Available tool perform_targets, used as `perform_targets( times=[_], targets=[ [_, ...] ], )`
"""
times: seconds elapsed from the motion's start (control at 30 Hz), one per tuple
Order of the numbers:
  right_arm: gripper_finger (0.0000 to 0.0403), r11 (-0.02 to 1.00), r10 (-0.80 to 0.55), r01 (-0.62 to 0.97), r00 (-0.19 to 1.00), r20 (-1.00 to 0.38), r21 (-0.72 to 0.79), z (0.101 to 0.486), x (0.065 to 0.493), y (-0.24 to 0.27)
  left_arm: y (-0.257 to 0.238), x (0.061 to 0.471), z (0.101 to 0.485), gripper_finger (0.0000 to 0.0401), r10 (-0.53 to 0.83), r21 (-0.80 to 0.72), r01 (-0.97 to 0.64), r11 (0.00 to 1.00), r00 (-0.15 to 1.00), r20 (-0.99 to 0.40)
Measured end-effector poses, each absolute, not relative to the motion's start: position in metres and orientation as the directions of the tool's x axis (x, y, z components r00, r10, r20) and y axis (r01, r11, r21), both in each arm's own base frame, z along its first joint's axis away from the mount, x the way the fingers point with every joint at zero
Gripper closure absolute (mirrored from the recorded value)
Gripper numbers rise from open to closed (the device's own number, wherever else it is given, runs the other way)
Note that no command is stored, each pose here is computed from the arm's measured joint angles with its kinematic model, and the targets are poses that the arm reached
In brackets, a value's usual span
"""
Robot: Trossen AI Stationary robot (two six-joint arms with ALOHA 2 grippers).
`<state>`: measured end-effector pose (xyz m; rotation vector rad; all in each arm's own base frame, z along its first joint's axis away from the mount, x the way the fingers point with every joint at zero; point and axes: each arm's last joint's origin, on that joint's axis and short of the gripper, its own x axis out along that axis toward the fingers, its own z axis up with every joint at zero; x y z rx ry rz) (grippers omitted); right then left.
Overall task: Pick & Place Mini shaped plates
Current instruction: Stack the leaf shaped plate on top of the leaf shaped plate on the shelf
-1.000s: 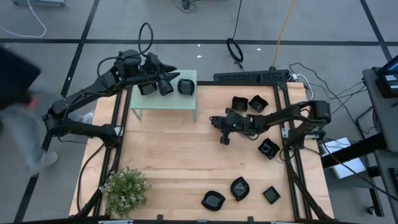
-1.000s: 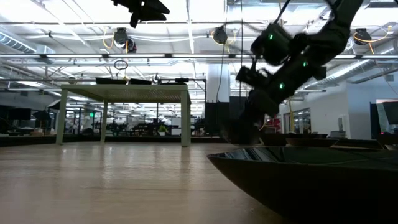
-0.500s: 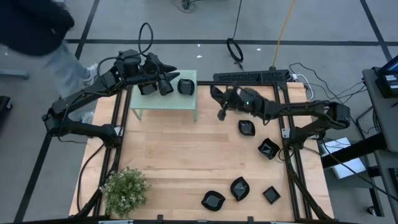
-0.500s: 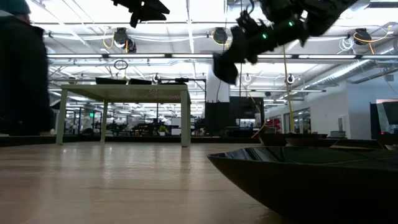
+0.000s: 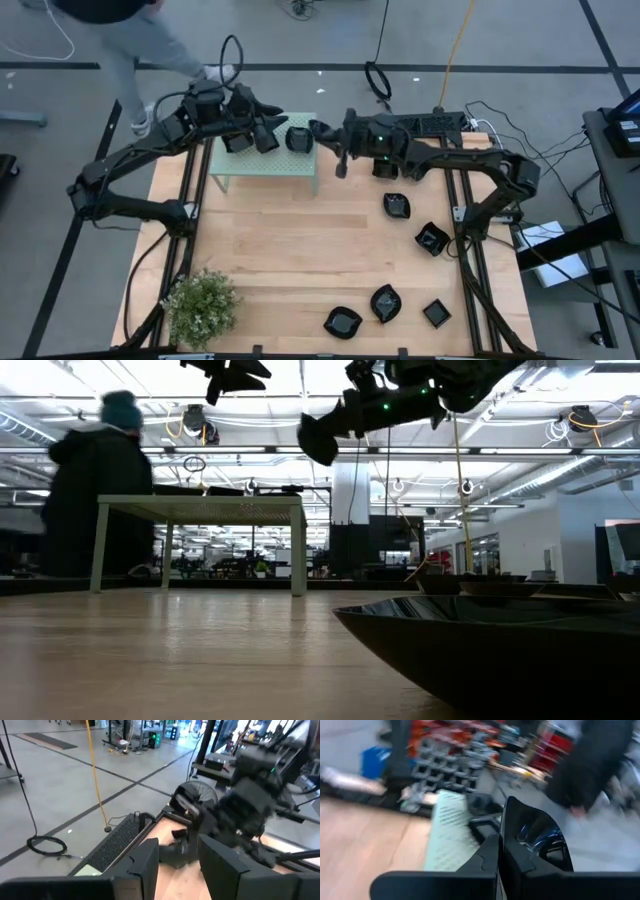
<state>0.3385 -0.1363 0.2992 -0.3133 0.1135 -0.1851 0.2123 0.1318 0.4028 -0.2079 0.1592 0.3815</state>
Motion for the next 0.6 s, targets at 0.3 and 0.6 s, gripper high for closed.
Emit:
perform_targets(
  times=[0.3, 0.6],
  targets=[
    [0.0403, 0.899, -0.205, 0.149, 0.974, -0.094, -0.412, 0.291, 0.338, -0.150, 0.117, 0.193, 0.420, 0.0261, 0.350, -0.161, -0.364, 0.917, 0.930, -0.112],
    [0.0403, 0.889, -0.152, 0.094, 0.984, -0.095, -0.447, 0.295, 0.363, -0.147, 0.111, 0.184, 0.427, 0.0261, 0.351, -0.207, -0.360, 0.910, 0.933, -0.078]
  ],
)
